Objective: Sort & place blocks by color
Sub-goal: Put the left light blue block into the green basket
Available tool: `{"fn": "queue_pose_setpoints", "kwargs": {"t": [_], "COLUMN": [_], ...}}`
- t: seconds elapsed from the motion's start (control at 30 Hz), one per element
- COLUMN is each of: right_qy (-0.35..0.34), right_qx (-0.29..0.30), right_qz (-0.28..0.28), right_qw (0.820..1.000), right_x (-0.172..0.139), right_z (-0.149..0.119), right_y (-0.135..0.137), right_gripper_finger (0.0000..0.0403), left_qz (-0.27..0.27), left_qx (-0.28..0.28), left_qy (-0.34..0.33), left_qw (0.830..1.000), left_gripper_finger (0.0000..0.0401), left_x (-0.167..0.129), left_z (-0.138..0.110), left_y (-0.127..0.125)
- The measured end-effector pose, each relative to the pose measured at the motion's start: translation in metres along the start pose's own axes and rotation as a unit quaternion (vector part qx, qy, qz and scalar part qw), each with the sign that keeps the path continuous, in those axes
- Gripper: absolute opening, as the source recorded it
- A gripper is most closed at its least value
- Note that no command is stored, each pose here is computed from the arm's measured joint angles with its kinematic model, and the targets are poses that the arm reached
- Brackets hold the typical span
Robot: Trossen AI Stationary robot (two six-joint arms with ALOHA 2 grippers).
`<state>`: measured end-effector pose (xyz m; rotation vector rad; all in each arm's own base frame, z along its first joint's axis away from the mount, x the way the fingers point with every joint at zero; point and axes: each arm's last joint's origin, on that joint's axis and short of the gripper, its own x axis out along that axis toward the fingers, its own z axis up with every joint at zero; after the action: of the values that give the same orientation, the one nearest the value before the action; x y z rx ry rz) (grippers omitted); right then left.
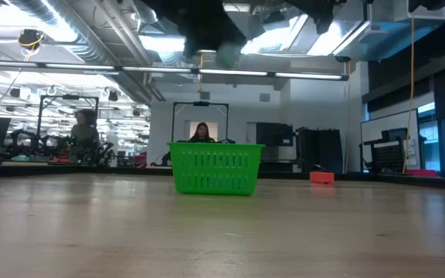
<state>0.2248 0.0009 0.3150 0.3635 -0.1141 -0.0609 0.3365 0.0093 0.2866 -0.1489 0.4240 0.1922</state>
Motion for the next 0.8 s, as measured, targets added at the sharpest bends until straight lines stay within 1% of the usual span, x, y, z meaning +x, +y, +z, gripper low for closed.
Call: {"fn": "queue_pose_setpoints", "kwargs": {"t": [0.03,0.1,0.17,0.37,0.53,0.6,0.7,0.8], "right_qy": [-0.002,-0.003,-0.003,-0.002,-0.002,-0.001,0.001,0.001], "right_qx": [0.0,0.0,0.0,0.0,0.0,0.0,-0.001,-0.001], "right_qz": [-0.001,-0.004,-0.004,-0.004,-0.004,-0.004,-0.005,-0.005], "right_qw": [1.0,1.0,1.0,1.0,1.0,1.0,1.0,1.0], "right_x": [0.0,0.0,0.0,0.0,0.0,0.0,0.0,0.0], "right_z": [0.0,0.0,0.0,0.0,0.0,0.0,0.0,0.0], "right_y": [0.0,0.0,0.0,0.0,0.0,0.0,0.0,0.0], "right_gripper_finger": [0.0308,0.0308,0.0308,0.0308,0.0308,0.0308,0.0308,0.0308], "left_qz": [0.005,0.018,0.026,0.055,0.081,0.09,0.098,0.104], "left_qx": [-0.002,-0.013,-0.031,-0.064,-0.08,-0.077,-0.075,-0.073], "left_qy": [0.016,0.057,0.083,0.167,0.197,0.214,0.213,0.215], "left_qw": [1.0,0.998,0.996,0.982,0.974,0.97,0.969,0.968], "left_gripper_finger": [0.0125,0.0125,0.0125,0.0125,0.0125,0.0125,0.0125,0.0135], "left_x": [0.008,0.023,0.038,0.064,0.074,0.073,0.073,0.072], "left_z": [-0.004,-0.018,-0.031,-0.067,-0.082,-0.086,-0.086,-0.087], "left_y": [0.0,0.001,0.001,0.004,0.006,0.007,0.007,0.008]}}
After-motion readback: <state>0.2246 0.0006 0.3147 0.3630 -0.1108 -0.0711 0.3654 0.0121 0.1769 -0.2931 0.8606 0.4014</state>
